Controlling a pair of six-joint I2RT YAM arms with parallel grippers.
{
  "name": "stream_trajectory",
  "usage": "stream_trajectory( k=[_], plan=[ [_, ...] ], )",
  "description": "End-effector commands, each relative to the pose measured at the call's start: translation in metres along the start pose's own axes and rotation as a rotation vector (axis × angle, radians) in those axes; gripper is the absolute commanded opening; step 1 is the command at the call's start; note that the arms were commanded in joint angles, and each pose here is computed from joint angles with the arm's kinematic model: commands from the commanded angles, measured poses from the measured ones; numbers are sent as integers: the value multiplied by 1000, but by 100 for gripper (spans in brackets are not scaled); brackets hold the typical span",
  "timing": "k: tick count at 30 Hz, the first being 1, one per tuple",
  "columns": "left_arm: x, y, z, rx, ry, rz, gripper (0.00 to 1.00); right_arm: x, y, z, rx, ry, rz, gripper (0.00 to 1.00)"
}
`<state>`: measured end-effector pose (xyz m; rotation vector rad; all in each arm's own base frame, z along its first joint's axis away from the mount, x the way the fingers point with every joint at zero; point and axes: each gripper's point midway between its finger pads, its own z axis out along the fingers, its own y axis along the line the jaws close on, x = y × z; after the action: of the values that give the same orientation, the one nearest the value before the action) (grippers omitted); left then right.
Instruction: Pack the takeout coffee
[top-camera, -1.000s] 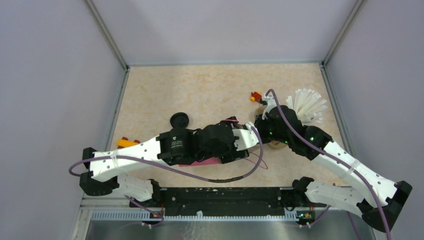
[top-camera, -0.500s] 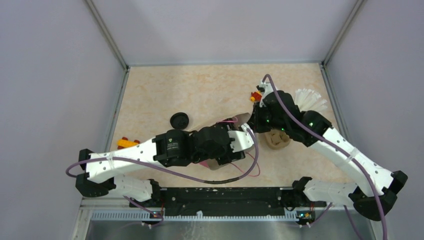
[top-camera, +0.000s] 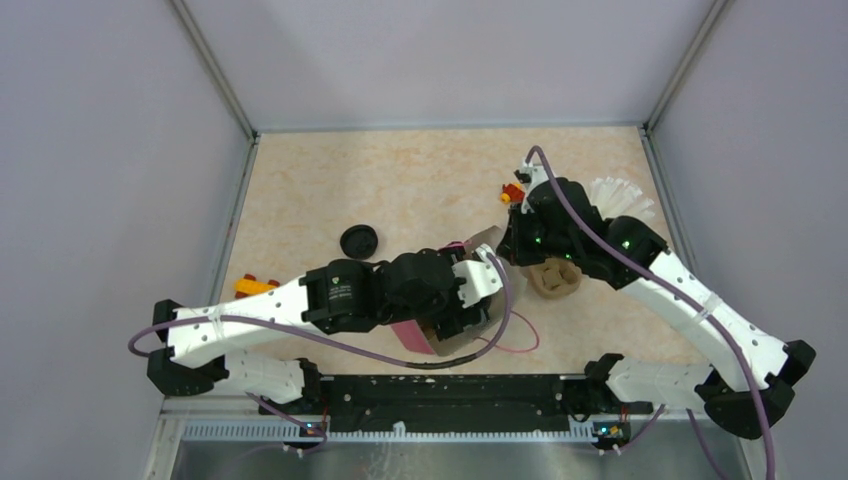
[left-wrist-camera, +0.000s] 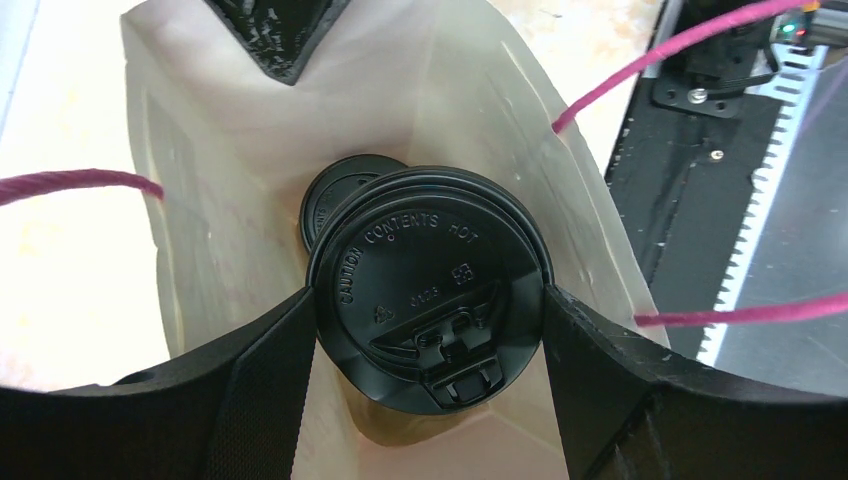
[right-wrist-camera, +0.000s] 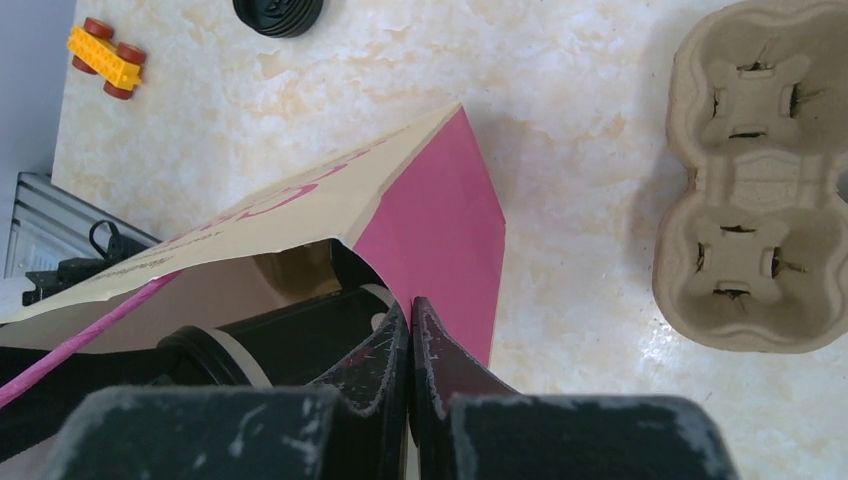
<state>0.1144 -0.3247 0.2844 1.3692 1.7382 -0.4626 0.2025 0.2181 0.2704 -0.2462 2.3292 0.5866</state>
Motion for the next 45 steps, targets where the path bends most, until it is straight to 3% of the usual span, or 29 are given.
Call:
stream_trajectory(
  k=[1, 13, 23, 30, 45],
  plan=[
    [-19, -16, -10, 96, -86, -83, 55, -15, 9, -7, -19, -36, 11, 0],
    [-5, -24, -9, 123, -44, -119, 54, -14, 6, -7, 2, -17, 10, 0],
    [-24, -2, -19, 56, -1, 17, 54, -8, -11, -2, 39, -87, 11, 0],
    [-50, 16, -30, -12, -50, 43, 54, -15, -12, -3, 23, -170, 49, 0],
    [-30, 11, -42, 21, 161, 14, 53, -13, -11, 10, 0, -187, 15, 0]
  ],
)
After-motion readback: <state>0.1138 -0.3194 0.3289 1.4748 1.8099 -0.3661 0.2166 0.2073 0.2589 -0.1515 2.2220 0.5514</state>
